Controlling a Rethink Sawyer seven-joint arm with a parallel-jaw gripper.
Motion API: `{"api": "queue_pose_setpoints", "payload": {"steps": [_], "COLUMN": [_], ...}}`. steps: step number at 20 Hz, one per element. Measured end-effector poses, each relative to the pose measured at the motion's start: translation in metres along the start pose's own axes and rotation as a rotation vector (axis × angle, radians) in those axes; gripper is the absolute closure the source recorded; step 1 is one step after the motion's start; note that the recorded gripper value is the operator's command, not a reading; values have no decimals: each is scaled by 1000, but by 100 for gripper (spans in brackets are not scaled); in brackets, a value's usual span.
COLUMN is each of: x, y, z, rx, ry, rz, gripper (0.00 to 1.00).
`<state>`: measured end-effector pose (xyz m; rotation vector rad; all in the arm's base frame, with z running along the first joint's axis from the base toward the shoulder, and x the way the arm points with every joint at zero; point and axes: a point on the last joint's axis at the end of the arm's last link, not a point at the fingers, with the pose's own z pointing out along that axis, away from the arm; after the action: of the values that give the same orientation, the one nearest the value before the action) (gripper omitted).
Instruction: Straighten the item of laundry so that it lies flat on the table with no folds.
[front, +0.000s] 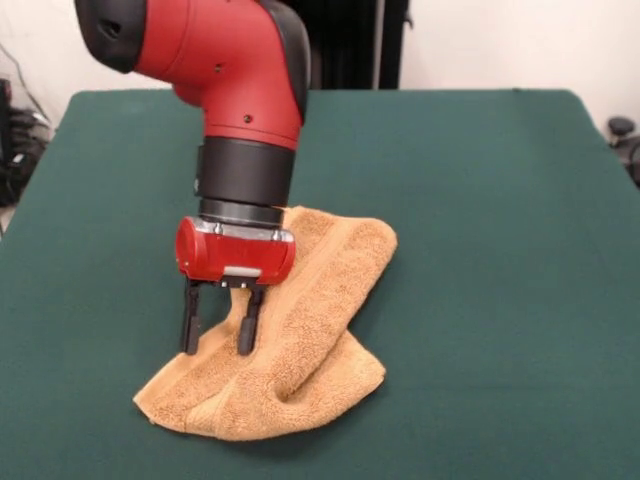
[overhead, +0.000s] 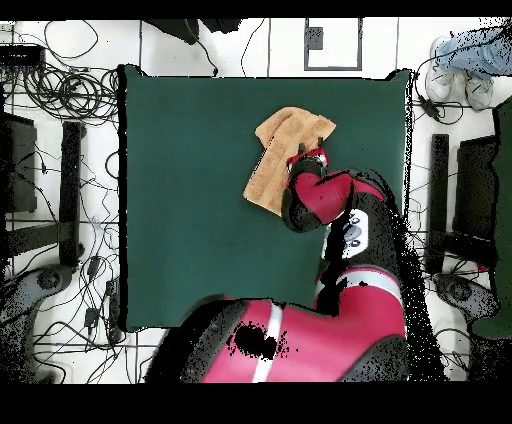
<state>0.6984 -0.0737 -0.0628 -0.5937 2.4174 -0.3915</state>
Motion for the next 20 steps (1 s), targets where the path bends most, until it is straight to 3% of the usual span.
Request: {"api": "queue_pose_setpoints", "payload": {"steps": [5, 14, 20], "x": [-1, 2, 6], "y": [-2, -7, -9], "z": [1, 3, 7], "rx": [28, 41, 57], "ry": [11, 13, -35], "rz": [-64, -83, -98], "gripper": [0, 0, 0]}}
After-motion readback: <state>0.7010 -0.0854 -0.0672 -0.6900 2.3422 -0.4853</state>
